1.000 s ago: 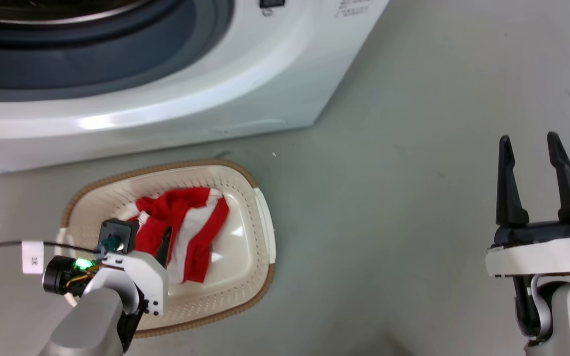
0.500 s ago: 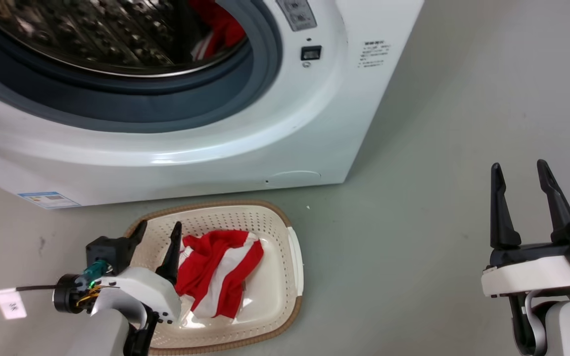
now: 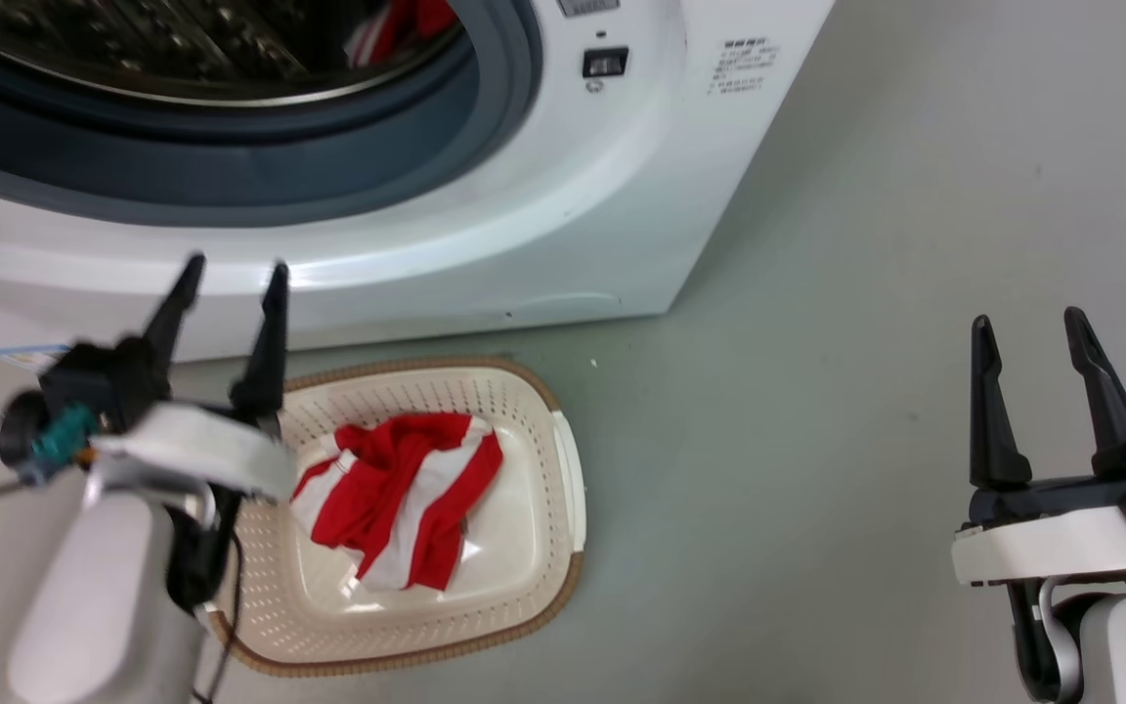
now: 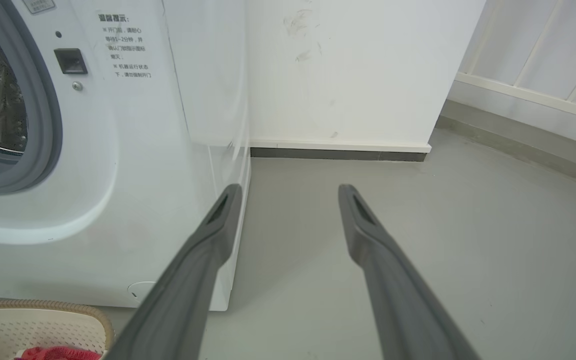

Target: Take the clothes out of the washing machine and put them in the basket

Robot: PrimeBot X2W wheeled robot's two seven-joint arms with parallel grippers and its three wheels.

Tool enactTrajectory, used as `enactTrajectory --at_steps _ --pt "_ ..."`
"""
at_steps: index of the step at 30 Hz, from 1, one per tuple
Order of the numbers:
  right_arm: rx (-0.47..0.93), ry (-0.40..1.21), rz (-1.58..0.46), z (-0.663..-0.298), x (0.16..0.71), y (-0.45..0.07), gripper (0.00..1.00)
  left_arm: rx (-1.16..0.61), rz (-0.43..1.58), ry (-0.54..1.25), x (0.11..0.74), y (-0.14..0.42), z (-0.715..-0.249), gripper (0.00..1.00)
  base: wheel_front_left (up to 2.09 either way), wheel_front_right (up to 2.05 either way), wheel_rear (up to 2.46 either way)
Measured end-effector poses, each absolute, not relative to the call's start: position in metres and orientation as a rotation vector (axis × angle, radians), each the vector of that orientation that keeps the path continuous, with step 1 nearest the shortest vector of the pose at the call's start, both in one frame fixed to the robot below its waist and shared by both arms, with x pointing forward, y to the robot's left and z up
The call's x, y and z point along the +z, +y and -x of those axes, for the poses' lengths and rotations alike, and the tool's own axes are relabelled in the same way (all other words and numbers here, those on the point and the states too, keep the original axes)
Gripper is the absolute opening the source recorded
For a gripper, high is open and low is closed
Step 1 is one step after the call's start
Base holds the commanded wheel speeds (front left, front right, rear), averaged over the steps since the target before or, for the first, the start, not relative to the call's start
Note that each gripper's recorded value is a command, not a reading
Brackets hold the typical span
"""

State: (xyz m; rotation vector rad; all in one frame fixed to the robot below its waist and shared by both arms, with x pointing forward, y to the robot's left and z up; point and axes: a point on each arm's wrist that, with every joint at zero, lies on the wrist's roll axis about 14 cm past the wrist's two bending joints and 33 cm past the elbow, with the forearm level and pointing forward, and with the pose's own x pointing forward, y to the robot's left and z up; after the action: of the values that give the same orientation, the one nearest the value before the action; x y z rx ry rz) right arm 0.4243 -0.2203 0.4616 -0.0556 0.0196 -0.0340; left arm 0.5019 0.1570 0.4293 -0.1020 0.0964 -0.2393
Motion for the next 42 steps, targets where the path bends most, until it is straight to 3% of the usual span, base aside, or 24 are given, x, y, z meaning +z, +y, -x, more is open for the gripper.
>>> enactTrajectory --at_steps 13,26,31,42 --pt "-0.077 0.191 0.029 -0.428 0.394 -0.235 1.00 -0.367 0.054 0.199 0.431 0.137 -0.654 1.00 0.00 0.00 0.00" --pt "-0.152 0.329 0.011 -0.407 0.356 -0.255 1.00 -0.354 0.147 0.472 0.384 0.109 -0.767 1.00 0.00 0.00 0.00" --pt "-0.199 0.375 0.021 -0.387 0.353 -0.266 1.00 -0.354 0.191 0.619 0.357 0.084 -0.781 1.00 0.00 0.00 0.00" --pt "-0.223 0.420 -0.007 -0.369 0.347 -0.263 1.00 -0.377 0.033 0.891 0.312 0.072 -0.769 1.00 0.02 0.02 0.02"
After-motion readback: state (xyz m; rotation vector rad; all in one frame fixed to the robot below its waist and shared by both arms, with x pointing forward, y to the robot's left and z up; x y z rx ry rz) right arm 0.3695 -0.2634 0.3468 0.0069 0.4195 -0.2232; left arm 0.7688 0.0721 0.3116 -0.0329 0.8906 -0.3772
